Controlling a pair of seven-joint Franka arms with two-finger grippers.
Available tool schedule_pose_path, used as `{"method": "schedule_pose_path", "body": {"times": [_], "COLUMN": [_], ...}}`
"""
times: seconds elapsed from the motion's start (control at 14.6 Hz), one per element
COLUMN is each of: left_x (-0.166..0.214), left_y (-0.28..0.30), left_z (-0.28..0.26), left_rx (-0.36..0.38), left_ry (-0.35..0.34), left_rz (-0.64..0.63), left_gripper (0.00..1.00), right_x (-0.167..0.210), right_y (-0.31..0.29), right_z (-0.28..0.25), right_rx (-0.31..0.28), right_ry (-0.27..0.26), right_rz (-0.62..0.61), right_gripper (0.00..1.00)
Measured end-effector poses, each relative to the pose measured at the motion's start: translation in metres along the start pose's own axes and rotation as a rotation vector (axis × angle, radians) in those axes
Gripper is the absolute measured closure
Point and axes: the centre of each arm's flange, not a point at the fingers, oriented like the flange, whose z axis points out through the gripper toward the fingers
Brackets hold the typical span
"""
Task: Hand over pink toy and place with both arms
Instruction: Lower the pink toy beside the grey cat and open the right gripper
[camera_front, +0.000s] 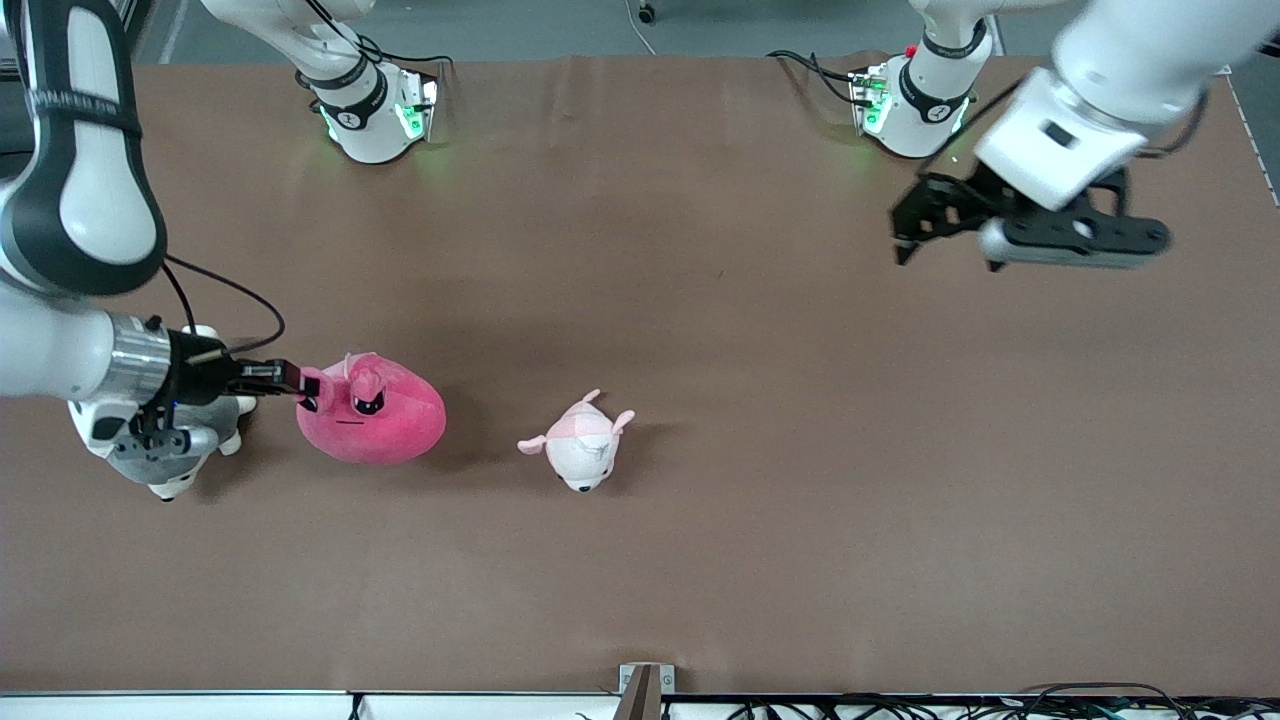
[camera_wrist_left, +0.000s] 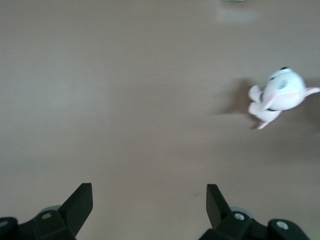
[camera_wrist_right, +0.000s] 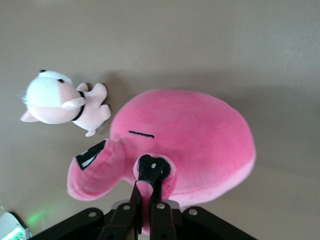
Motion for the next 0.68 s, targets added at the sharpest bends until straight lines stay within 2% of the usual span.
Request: {"method": "schedule_pose_path", "body": {"times": [0.14,0.34,0.68], "left_x": [0.006,0.008,-0.002], "left_y": [-0.047,-0.094,-0.091], "left_z": [0.005,0.001,-0.018], "left_rx": [0.007,0.016,0.030], "left_ry": [-0.014,-0.012,0.023], "left_rz": [0.002,-0.004,0.003], "left_gripper": [0.00,0.00,0.00], "right_x": [0.012,0.021,0.026], "right_y": [0.019,0.025,0.042], "right_z": [0.015,0.025,0.049], "right_rx": [0.017,0.078,0.111], "right_ry": [-0.014,-0.019,-0.062], "right_rz": [0.000,0.019,0.037], "right_gripper": [0.92,0.92,0.92]}}
